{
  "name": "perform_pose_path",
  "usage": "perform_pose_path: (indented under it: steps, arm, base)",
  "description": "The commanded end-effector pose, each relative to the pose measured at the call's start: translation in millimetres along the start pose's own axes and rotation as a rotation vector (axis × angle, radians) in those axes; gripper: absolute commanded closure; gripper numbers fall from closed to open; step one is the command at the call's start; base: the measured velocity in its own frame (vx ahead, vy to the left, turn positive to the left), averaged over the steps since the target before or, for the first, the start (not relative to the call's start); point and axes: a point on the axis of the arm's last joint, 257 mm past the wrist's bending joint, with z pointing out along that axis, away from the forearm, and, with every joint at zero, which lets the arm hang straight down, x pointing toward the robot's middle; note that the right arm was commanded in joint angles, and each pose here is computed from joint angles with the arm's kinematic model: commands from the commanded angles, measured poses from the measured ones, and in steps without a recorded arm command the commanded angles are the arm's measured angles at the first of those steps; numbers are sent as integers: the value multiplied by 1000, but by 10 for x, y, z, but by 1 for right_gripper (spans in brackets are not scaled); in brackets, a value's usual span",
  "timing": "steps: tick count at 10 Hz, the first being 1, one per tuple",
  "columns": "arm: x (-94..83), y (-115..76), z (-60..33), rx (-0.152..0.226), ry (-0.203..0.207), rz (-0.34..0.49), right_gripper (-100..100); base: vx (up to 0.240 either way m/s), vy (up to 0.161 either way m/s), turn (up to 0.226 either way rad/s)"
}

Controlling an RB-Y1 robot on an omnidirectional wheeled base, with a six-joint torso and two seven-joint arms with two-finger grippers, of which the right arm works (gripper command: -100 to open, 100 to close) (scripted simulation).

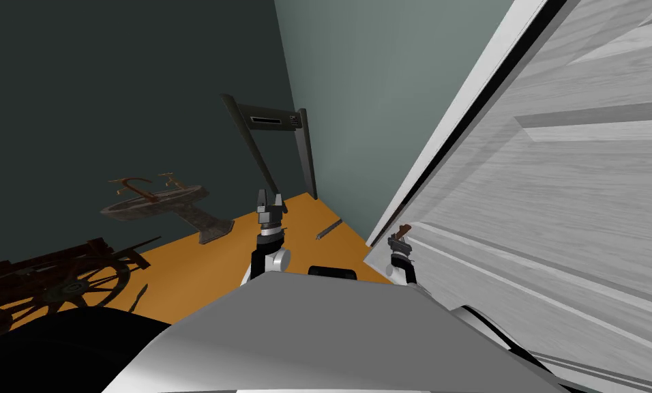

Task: Pull the door open

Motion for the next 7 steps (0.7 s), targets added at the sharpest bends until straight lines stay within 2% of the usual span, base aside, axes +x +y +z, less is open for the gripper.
perform_pose_path:
  steps: [1,2,4,5,7]
  arm:
    - [-6,-47,-25,12,-3,-1,100]
    - [-9,-144,-31,39,-4,-1,100]
    - [-18,-141,-41,37,-6,1,100]
    - [-23,-235,-54,65,-8,-1,100]
    - [-19,-306,-63,88,-7,-1,100]
  base:
    - [-184,25,30]
    - [-170,17,23]
    - [-86,5,17]
    - [-125,11,40]
    - [-189,-23,43]
